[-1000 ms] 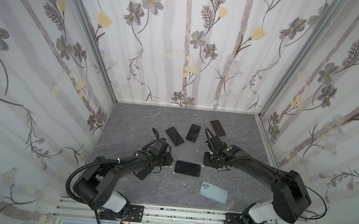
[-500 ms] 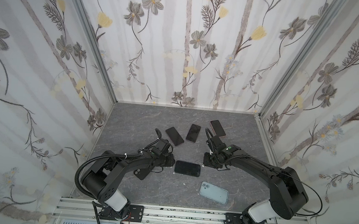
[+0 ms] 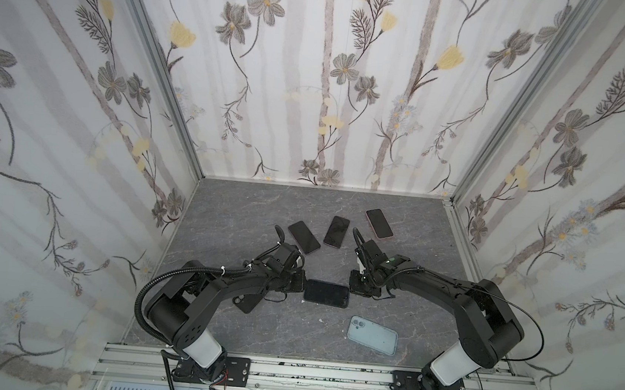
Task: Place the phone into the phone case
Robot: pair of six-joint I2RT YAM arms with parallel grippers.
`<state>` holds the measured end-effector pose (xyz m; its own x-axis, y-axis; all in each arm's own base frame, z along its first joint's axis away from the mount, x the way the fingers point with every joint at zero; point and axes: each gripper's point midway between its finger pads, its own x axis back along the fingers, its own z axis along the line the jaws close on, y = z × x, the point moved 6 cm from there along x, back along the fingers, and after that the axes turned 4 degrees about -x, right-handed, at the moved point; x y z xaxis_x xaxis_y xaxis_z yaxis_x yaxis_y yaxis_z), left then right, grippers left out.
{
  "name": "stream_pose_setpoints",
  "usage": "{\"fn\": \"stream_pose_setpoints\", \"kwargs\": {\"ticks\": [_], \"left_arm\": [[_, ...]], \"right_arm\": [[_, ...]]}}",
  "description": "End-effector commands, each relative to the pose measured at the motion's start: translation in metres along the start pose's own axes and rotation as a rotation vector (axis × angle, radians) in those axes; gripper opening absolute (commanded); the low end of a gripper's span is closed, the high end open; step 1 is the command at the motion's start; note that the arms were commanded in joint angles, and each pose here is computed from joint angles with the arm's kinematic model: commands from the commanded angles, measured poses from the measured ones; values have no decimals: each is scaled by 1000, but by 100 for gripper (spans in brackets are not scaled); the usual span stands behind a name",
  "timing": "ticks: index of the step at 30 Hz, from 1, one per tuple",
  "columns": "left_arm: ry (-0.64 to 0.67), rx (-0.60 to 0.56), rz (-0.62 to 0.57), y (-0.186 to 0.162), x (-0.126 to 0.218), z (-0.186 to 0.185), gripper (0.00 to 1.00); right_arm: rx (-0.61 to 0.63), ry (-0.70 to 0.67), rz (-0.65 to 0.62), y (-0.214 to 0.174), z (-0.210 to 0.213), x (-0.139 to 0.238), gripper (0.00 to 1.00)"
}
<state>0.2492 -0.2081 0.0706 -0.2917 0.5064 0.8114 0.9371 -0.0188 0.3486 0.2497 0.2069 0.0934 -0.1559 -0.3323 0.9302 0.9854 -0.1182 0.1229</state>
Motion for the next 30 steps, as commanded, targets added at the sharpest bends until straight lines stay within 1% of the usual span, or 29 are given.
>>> {"fn": "stream_pose_setpoints", "kwargs": {"ticks": [1, 7, 10, 12, 19, 24, 27, 30], "left_arm": [[4, 24, 47, -12, -2, 3, 25], [9, 29, 54, -18, -5, 6, 22], [18, 30, 57, -21, -6, 8, 21], [22, 29, 62, -22, -6, 8, 21], [62, 23, 72, -26, -6, 12, 20], [85, 39, 67, -27, -8, 15, 19], [87, 48, 54, -27, -7, 15, 18], [89, 48, 28, -25, -4, 15, 18]], "right_arm": [[-8, 36, 1, 1, 5, -4, 17], [-16, 15, 33, -4, -1, -15, 17], [-22, -4, 46, -6, -6, -19, 11], [-25, -24, 62, -9, -9, -22, 10], [-18, -140, 138, -27, -32, -31, 9], [14, -225, 159, -31, -42, -40, 9], [53, -301, 148, -30, -39, -41, 10], [122, -403, 89, -27, -28, -32, 12]]}}
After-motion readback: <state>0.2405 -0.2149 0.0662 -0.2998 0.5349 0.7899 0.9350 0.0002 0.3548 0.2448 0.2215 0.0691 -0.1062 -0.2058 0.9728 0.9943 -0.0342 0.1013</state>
